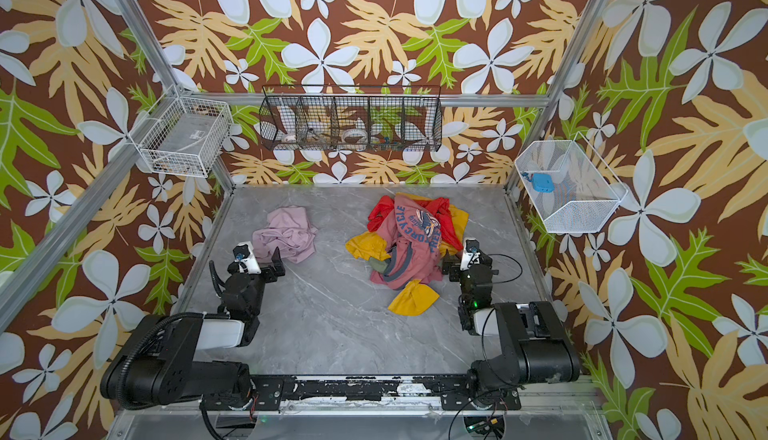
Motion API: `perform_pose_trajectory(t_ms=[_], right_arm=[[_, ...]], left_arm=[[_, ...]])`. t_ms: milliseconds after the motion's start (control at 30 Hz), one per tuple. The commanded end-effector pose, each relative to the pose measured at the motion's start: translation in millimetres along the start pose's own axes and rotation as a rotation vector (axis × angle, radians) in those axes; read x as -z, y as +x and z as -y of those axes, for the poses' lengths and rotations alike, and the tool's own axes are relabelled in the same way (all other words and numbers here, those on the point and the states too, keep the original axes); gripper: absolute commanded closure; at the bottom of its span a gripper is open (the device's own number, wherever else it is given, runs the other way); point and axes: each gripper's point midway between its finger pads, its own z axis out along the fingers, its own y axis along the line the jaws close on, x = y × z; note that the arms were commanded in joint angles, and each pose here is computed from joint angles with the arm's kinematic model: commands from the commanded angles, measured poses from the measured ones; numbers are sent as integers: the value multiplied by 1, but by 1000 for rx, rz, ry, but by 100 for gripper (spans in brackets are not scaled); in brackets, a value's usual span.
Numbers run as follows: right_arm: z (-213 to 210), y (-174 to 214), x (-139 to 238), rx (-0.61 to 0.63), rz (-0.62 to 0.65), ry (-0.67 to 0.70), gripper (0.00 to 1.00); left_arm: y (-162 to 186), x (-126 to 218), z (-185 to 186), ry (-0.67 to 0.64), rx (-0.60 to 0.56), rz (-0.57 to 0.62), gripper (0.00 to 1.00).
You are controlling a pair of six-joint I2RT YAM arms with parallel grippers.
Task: Pick out a specific cloth from the pile
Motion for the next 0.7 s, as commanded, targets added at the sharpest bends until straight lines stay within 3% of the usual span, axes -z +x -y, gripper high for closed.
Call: perform_pose_trajectory(t_ms=[0,667], right_arm=[[-1,-3,-1,0,11,-5,0],[-1,-3,0,0,9,-5,0]], left_arm=[[-12,0,3,17,0,51,0],[-12,0,3,18,0,47,0]])
